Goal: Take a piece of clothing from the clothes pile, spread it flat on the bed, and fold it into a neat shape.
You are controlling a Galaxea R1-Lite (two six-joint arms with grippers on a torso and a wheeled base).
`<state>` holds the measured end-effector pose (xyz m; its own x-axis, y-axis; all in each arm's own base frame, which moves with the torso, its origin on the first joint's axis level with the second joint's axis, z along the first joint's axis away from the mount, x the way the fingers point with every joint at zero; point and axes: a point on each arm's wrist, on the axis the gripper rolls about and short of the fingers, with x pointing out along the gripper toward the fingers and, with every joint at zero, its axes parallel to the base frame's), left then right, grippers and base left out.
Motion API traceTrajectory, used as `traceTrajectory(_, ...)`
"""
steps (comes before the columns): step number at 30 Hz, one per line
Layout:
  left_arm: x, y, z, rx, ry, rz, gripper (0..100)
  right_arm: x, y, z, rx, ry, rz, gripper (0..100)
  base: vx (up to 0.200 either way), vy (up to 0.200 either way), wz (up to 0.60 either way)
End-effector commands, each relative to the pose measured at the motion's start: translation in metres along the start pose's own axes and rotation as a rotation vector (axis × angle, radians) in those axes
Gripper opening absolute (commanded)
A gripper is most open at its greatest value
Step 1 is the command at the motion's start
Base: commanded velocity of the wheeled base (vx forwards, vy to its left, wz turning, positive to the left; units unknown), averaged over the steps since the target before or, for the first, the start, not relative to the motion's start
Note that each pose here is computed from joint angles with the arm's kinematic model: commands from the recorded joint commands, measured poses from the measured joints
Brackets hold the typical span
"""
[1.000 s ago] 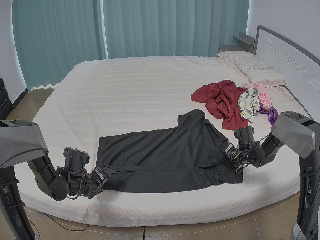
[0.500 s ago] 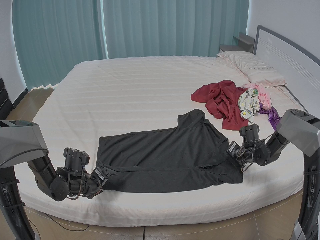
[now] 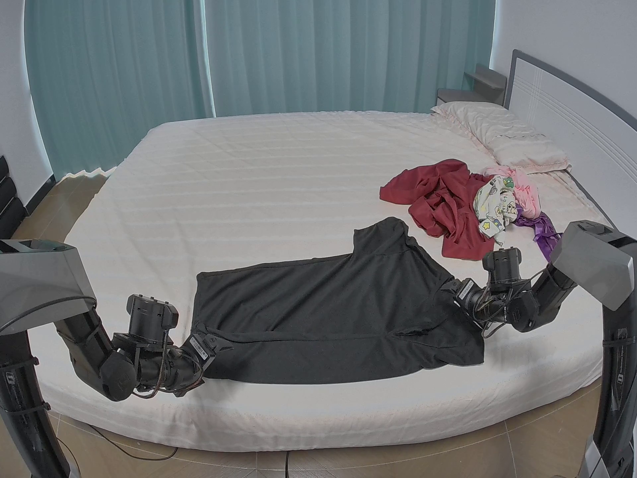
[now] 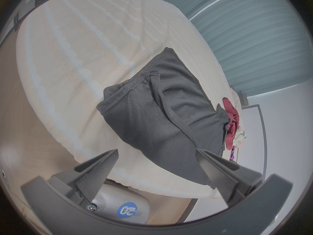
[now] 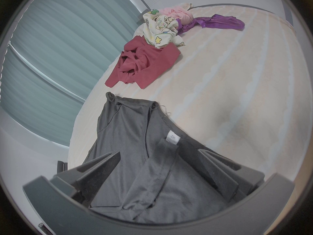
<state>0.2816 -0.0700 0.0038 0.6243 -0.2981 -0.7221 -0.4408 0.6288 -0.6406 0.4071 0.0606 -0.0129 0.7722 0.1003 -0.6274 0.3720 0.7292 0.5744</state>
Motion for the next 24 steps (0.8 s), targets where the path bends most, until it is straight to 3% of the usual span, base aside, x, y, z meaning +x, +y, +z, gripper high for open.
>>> traceTrajectory(1,0.0,0.0,-0.001,0.0,0.002,0.002,100,0.018,-0.001,-0.001,0.002,-0.002,0.0,100,0.0,0.0,0.0)
traceTrajectory(7,0.0,0.0,-0.001,0.0,0.002,0.002,100,0.026,-0.001,-0.006,-0.006,0.008,0.002,100,0.0,0.0,0.0)
traceTrajectory(8,0.0,0.001,-0.001,-0.001,0.003,0.003,100,0.03,-0.001,-0.008,-0.008,0.011,0.0,0,0.0,0.0,0.0)
traceTrajectory(24,0.0,0.0,-0.001,0.001,0.002,0.002,100,0.023,0.004,-0.003,-0.014,-0.014,0.007,0,0.0,0.0,0.0)
